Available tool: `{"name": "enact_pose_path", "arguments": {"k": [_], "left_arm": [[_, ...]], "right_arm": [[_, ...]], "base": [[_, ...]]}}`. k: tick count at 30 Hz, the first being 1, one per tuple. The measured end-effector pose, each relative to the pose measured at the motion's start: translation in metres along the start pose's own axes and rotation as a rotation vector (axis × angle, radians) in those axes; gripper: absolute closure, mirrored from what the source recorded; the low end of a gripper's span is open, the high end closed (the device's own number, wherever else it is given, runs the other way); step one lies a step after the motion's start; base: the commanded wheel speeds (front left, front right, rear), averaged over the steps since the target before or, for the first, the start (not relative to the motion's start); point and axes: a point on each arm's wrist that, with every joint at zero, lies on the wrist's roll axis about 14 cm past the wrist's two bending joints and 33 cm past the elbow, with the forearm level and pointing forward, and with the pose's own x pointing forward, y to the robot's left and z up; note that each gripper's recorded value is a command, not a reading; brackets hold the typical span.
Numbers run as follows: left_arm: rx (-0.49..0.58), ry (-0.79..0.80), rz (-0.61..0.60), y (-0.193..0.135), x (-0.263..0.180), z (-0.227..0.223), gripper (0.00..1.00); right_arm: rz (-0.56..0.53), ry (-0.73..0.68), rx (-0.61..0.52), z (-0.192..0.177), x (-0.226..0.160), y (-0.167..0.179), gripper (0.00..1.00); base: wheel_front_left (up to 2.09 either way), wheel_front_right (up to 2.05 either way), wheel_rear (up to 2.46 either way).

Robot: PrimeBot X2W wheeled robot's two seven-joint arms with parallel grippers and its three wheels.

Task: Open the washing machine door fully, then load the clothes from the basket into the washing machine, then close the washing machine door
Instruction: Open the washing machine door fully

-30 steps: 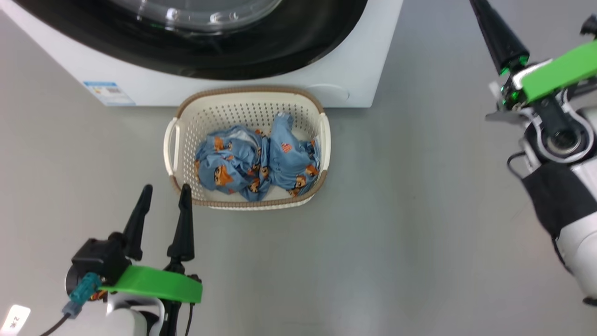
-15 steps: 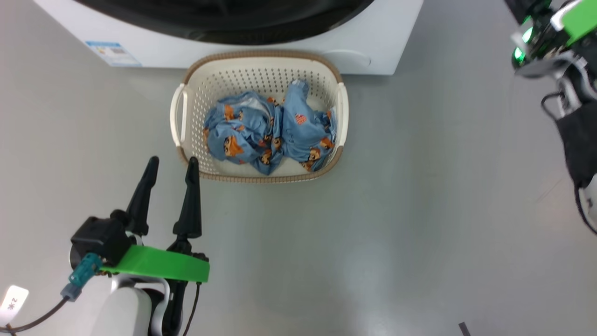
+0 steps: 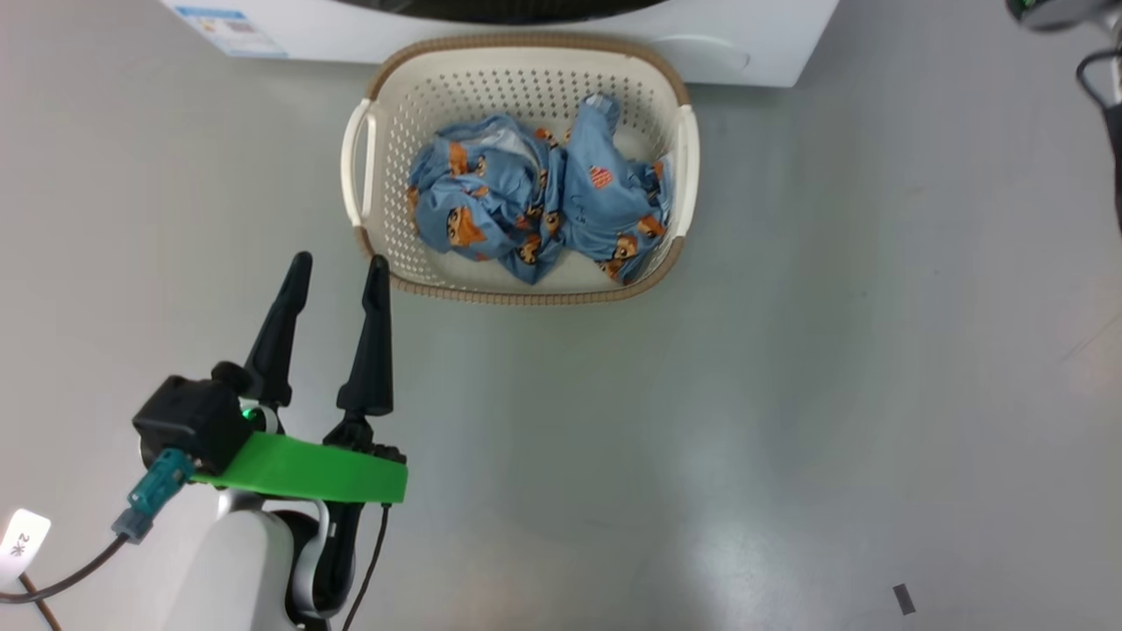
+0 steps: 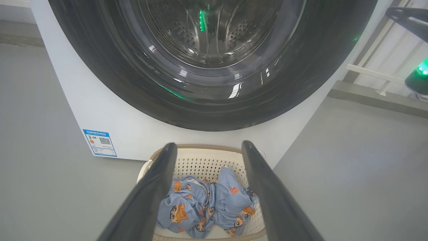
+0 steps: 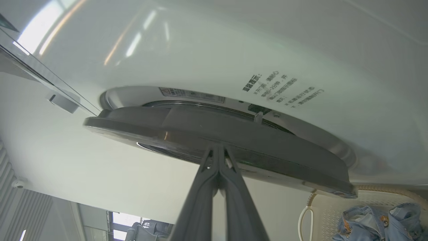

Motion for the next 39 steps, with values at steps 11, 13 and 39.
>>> {"name": "enact_pose_path", "arguments": {"k": [11,13,39], "left_arm": [[-0.007,0.010,0.018,0.008,0.003,-0.005,0.00],[-0.007,0.013,0.021,0.009,0.003,-0.007,0.00],[-0.024,0.017,0.042,0.014,0.006,-0.009,0.00]], "right_arm": [[0.025,0.017,-0.026,-0.001,0.029,-0.001,1.00],[0.028,0.019,-0.031,-0.001,0.033,-0.001,1.00],[0.033,0.050,-0.089,-0.007,0.056,-0.008,1.00]], "base": [[0.00,0.00,0.00],[0.00,0.00,0.00],[0.00,0.00,0.00]]}}
